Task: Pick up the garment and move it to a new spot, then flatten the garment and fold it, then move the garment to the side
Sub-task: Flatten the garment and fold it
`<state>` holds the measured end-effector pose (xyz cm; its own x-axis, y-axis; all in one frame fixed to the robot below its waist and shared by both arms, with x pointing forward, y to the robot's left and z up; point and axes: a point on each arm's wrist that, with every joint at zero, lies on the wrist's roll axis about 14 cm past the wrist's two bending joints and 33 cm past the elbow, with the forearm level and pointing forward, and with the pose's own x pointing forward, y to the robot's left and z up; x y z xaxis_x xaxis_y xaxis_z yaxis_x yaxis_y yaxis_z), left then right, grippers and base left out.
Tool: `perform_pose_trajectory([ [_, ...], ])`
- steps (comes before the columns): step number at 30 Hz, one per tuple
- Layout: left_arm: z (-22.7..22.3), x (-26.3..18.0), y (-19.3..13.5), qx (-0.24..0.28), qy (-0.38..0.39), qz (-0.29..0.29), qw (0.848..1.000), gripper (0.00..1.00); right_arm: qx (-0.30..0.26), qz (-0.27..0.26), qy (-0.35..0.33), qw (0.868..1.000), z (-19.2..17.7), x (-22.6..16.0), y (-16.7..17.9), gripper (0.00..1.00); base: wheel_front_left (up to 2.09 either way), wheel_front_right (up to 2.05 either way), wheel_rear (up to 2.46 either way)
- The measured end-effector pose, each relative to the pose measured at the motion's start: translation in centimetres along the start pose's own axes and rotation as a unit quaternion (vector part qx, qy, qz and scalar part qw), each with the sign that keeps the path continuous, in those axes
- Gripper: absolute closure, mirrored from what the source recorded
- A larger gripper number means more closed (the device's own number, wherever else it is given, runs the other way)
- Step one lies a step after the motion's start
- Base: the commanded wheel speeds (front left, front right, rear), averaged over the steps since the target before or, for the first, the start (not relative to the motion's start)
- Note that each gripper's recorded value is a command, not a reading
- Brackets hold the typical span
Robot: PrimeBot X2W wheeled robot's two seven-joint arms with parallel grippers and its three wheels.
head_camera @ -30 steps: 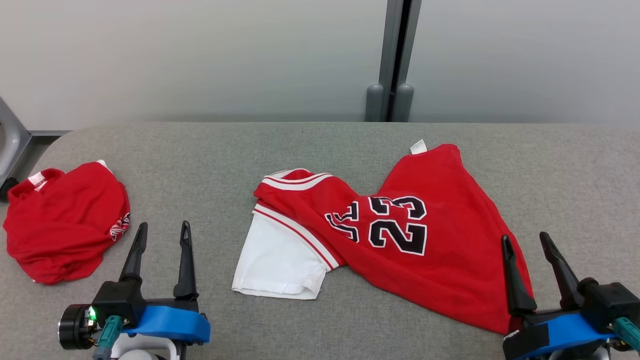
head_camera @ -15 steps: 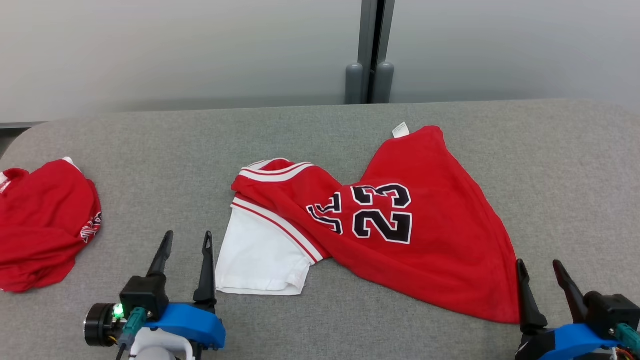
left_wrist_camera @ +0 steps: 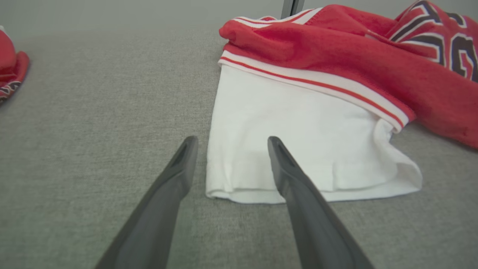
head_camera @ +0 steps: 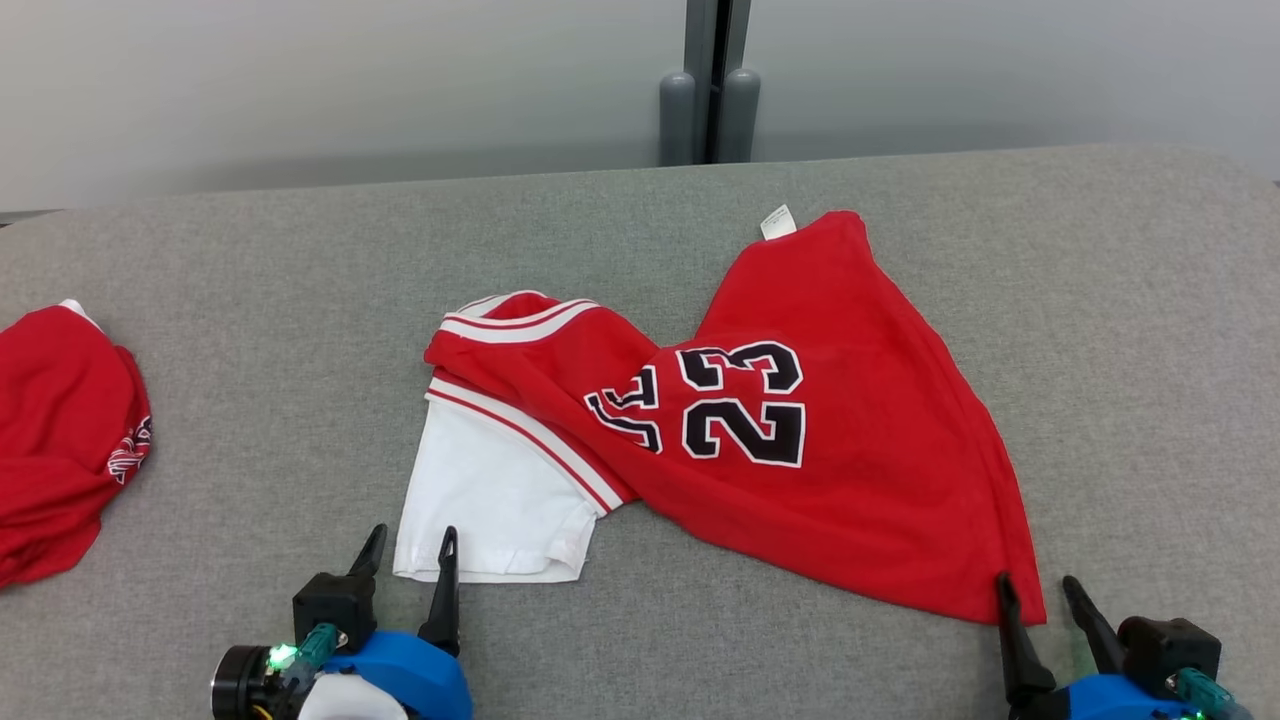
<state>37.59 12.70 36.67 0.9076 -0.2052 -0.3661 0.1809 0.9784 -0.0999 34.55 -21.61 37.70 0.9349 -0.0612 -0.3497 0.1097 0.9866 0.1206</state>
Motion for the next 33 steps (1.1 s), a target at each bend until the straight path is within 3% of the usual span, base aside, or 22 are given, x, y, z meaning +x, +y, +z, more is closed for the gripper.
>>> perform_pose_trajectory([
  [9,-1.5,0.4,0.3,0.0,0.032,0.003,0.999,0.0,0.012,0.009,0.015,1.0,-1.2,0.2,0.8,0.0,0.0,0.0,0.0],
  [10,-2.1,0.4,0.0,-0.004,0.043,-0.002,0.999,0.0,0.019,0.015,0.019,1.0,-1.5,0.2,1.2,0.14,0.0,0.0,0.0],
  [11,-2.3,0.4,-0.1,-0.005,0.047,-0.003,0.999,0.0,0.023,0.017,0.021,0.999,-1.6,0.2,1.4,0.46,0.0,0.0,0.0],
  [12,-2.4,0.5,-0.3,-0.006,0.051,-0.007,0.999,0.65,0.027,0.019,0.023,0.999,-1.8,0.2,1.6,1.0,0.0,0.0,0.0],
  [13,-2.5,0.5,-0.4,-0.007,0.053,-0.01,0.999,1.0,0.029,0.021,0.024,0.999,-1.8,0.1,1.7,1.0,0.0,0.0,0.0],
  [23,-0.7,0.8,-1.0,-0.031,0.028,-0.016,0.999,1.0,0.035,0.042,-0.008,0.998,0.1,0.3,3.2,1.0,0.0,0.0,0.0],
  [33,7.0,2.7,-1.8,-0.042,-0.085,-0.037,0.995,1.0,0.043,0.084,-0.125,0.988,8.1,1.7,5.6,1.0,0.0,0.0,0.0],
])
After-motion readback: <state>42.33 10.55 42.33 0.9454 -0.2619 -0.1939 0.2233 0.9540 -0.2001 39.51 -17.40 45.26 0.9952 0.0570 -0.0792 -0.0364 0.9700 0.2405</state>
